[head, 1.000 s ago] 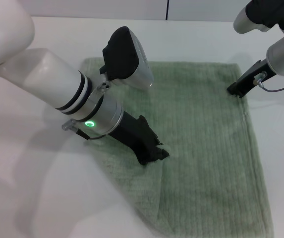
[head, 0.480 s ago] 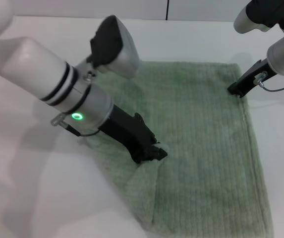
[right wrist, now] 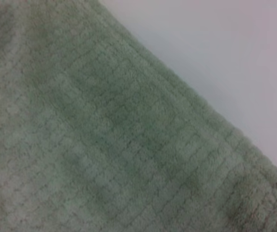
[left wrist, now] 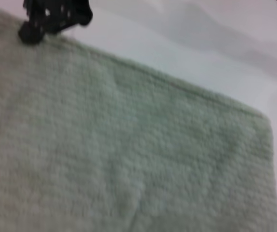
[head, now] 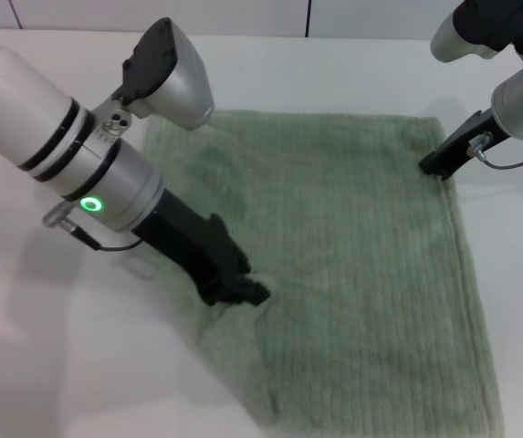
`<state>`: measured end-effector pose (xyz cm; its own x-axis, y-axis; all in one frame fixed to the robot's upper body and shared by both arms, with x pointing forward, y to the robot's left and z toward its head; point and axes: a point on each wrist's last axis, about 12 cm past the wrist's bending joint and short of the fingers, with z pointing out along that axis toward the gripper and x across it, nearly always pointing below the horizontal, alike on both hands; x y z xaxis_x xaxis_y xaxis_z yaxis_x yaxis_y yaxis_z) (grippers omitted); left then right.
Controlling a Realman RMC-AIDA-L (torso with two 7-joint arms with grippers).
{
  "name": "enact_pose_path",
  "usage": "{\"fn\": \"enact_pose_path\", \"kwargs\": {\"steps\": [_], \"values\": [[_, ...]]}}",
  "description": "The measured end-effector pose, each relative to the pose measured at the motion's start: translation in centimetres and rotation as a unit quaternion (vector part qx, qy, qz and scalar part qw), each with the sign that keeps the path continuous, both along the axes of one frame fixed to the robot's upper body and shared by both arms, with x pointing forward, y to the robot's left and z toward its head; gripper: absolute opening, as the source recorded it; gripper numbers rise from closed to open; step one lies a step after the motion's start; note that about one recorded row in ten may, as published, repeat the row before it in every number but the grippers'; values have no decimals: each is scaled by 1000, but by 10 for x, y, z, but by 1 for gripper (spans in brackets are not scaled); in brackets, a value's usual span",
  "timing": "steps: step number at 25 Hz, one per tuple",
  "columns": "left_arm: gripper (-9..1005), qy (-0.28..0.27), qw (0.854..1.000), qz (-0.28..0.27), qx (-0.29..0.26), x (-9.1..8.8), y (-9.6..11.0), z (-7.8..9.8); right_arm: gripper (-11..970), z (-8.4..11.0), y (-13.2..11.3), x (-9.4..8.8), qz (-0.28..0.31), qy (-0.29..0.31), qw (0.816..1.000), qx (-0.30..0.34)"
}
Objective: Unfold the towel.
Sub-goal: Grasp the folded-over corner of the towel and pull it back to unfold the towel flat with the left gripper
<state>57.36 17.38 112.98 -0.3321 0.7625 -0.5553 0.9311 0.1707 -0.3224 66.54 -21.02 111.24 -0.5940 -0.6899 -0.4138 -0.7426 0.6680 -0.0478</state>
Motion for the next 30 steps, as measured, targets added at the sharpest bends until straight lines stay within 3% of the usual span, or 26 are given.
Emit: {"fn": "enact_pose_path", "kwargs": {"steps": [9, 26, 30], "values": [[79, 53, 998, -27, 37, -9, 18, 11, 0, 0, 0, 0, 0, 0, 1000, 0], [110, 69, 993, -30, 91, -9, 20, 14, -1, 1, -1, 0, 0, -1, 1000, 0], [196, 54, 994, -28, 85, -8, 21, 17, -1, 1, 0, 1, 0, -1, 1000, 0]]}}
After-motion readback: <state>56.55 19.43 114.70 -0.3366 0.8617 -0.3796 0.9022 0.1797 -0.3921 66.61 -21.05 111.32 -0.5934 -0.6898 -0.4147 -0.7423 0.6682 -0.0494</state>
